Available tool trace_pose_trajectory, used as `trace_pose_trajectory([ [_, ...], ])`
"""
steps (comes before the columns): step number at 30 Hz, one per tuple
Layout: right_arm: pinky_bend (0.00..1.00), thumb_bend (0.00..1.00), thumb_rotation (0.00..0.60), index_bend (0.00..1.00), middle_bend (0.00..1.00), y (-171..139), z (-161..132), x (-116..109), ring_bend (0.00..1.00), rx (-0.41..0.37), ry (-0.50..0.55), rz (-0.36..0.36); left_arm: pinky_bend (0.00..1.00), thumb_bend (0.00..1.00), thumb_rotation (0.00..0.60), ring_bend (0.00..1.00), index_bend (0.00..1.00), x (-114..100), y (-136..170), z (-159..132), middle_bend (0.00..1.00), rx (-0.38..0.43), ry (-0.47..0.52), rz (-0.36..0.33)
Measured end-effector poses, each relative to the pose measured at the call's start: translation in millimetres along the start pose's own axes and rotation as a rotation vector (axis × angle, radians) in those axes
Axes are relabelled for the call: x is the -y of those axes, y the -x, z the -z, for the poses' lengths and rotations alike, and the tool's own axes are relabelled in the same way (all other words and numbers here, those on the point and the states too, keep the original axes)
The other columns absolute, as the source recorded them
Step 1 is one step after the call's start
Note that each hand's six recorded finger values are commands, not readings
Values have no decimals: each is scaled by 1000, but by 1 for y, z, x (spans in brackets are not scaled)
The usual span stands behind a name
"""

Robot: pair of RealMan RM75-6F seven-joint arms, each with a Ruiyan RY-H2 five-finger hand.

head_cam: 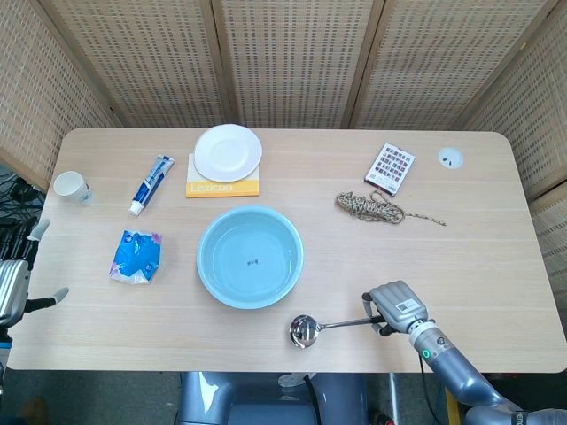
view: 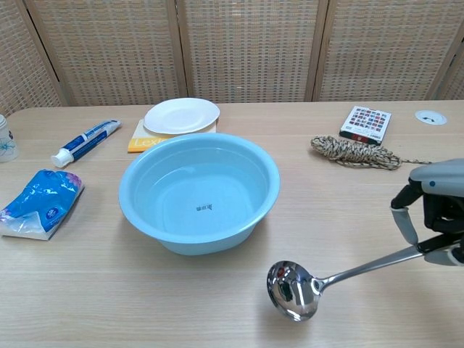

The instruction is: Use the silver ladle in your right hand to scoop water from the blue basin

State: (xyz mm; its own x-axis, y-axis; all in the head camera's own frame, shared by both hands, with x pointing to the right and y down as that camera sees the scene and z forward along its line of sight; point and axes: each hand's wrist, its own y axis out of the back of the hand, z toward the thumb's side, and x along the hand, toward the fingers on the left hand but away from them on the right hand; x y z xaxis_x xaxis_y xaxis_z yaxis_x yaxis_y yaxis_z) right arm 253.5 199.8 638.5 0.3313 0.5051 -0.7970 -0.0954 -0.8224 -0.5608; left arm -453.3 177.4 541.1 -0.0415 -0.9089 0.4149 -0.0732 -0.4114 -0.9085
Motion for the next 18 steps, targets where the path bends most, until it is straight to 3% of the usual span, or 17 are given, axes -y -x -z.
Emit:
trace_pose_trajectory([
  [9,1000,720,600,842,1000,-5,-8,-12,1000,-33,14,-23,0,0,600,0,0,0,0,0,0,0,0,2],
  [18,1000,722,600,842,1000,-10,-19,-60,1000,-58,38,17,0,0,600,0,0,2,-4,2,0,-10,6,10],
])
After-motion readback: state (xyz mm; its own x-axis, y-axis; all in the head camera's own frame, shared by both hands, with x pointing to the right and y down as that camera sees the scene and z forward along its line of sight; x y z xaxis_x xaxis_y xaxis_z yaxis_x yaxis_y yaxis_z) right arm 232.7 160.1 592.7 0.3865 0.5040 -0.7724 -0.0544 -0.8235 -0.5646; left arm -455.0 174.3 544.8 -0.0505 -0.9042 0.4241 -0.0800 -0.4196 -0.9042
